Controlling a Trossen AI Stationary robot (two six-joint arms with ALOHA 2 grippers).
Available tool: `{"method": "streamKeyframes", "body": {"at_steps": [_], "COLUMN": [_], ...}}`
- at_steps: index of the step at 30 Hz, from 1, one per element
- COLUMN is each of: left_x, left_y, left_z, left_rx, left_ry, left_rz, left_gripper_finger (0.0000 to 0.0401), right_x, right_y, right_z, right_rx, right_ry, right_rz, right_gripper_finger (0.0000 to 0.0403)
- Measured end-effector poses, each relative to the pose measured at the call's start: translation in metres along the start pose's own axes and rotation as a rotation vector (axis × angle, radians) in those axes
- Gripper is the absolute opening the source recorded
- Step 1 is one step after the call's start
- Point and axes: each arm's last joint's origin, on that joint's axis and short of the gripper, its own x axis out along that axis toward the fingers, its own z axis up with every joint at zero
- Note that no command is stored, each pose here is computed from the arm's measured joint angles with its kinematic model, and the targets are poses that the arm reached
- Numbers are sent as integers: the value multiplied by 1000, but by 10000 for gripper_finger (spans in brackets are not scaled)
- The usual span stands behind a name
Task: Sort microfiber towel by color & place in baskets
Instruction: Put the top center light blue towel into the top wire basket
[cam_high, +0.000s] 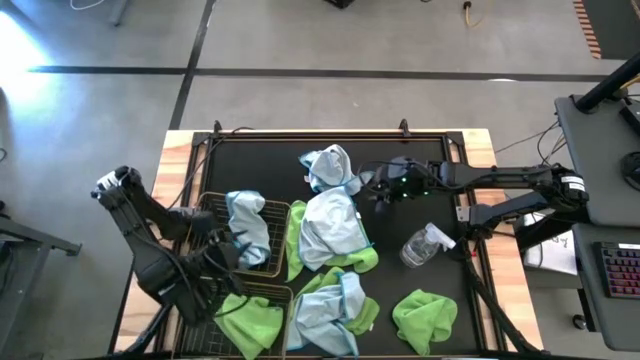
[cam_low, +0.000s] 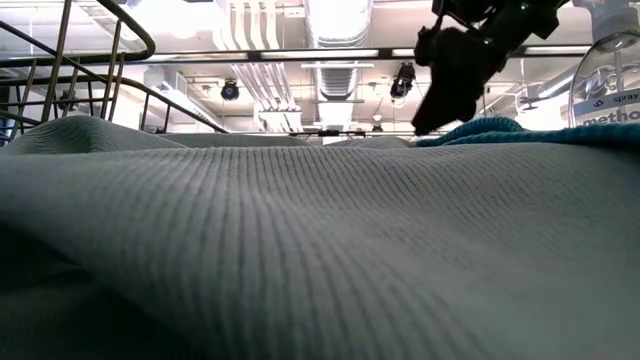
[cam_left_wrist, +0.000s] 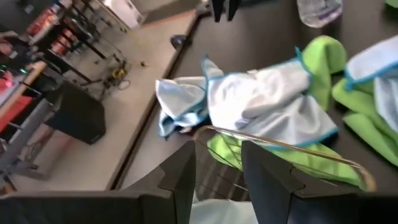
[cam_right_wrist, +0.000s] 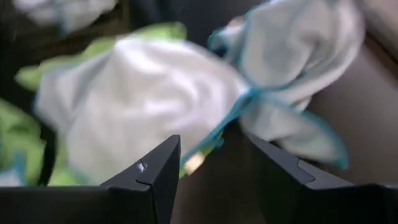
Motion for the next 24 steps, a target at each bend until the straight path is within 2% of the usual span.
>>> {"method": "streamKeyframes", "body": {"at_steps": [4, 6, 11, 16, 20, 24], "left_x": [5, 9, 21, 34, 40, 42], "left_y": [16, 22, 29, 29, 27, 24], "left_z": [-16, -26, -55, -80, -91, -93], "left_rx": [-33, -64, -112, -188, -235, -255], "left_ry": [-71, -108, -176, -269, -351, -409], "left_rz": [41, 52, 65, 83, 113, 143], "left_gripper_finger": [114, 114, 114, 113, 113, 113], "right_x": [-1, -1, 4, 29, 58, 85], "right_y": [-5, -6, -5, -19, -32, -38], "right_z": [5, 8, 14, 18, 17, 21], "right_rx": [23, 16, -12, 22, 61, 76], "right_ry": [-83, -111, -165, -174, -120, -125], "right_rz": [-194, -234, -177, -217, -207, -215], "right_gripper_finger": [171, 171, 171, 171, 171, 171]}}
